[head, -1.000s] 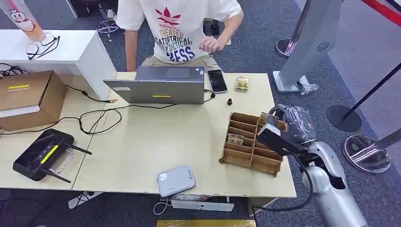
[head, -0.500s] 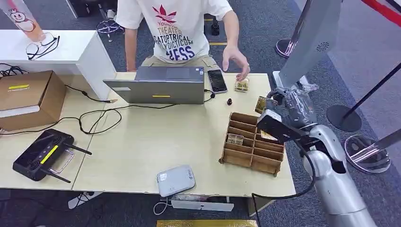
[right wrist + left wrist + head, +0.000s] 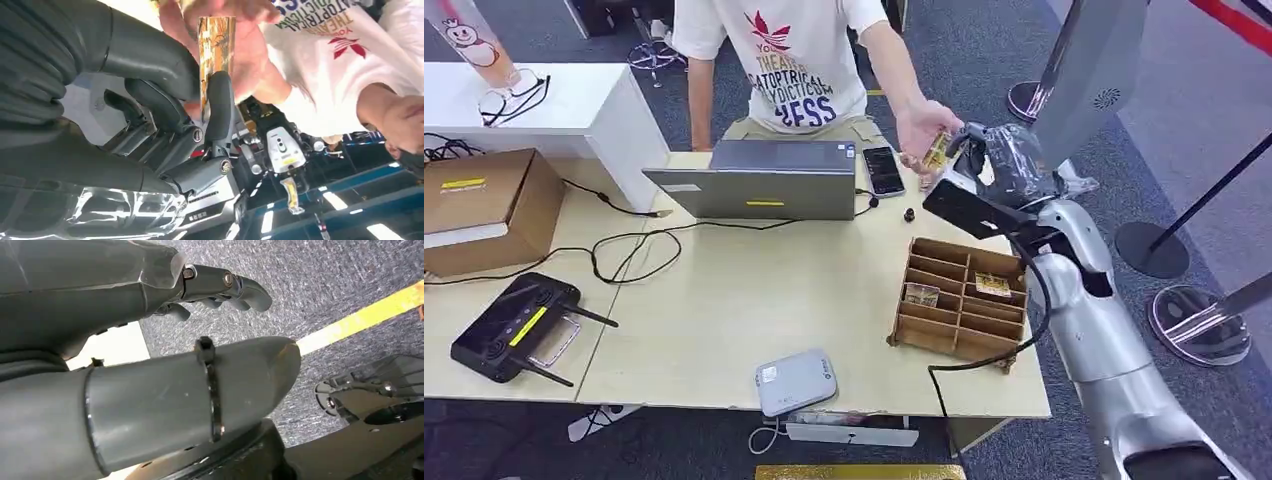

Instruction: Pass the card to the sensor for recognition and then transmit it.

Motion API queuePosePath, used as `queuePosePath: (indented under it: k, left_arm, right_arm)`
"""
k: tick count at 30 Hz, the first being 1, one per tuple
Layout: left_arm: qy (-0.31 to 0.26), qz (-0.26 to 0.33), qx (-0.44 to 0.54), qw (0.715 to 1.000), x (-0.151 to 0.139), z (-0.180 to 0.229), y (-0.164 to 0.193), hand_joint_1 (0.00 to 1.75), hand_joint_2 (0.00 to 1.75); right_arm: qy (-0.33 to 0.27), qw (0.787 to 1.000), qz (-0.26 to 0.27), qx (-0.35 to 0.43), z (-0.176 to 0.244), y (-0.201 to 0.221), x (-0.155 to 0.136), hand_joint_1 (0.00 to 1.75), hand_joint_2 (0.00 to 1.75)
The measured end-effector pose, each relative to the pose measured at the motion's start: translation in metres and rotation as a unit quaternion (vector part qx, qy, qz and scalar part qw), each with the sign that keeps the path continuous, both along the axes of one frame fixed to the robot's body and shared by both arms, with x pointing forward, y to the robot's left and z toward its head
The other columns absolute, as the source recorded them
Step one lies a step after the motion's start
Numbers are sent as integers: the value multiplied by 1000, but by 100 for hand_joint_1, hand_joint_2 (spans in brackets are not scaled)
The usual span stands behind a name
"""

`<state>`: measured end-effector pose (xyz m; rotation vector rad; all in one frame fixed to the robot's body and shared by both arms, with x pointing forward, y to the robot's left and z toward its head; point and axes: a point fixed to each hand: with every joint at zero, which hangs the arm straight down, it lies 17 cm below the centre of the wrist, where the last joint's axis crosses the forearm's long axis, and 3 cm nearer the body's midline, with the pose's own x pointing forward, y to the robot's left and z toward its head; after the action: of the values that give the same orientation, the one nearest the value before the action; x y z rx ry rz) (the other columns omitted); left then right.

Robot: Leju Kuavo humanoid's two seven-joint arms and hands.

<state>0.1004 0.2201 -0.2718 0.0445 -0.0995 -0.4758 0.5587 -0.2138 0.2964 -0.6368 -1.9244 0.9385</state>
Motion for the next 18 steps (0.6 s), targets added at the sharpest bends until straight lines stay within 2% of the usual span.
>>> queuePosePath:
  k: [6, 7, 11, 14, 15, 16, 17, 18]
  left_arm:
    - [1, -3, 4, 1000, 3, 1, 1, 0, 0]
    - [1, -4, 5, 1000, 3, 0, 1, 0, 0]
    - [1, -3, 5, 1000, 2, 0, 2, 0, 0]
    - [1, -6, 3, 1000, 2, 0, 1, 0, 0]
    - [1, -7, 3, 1000, 2, 0, 1, 0, 0]
    - [1, -8, 4, 1000, 2, 1, 1, 0, 0]
    - [1, -10, 4, 1000, 2, 1, 1, 0, 0]
    - [1, -11, 4, 1000, 2, 1, 1, 0, 0]
  right_arm:
    - [7, 1000, 16, 1, 2, 28, 16, 169, 175]
    - [10, 1000, 19, 1, 1, 32, 18, 175, 175]
    - [24, 999, 25, 3, -9, 43, 22, 175, 175]
    - [33, 999, 23, 1, -19, 44, 24, 168, 175]
    - [35, 999, 21, 1, -22, 43, 24, 161, 175]
    - [37, 999, 20, 0, -24, 43, 25, 96, 175]
    - [40, 999, 19, -1, -27, 42, 25, 24, 175]
    - [42, 999, 18, -1, -29, 41, 26, 24, 175]
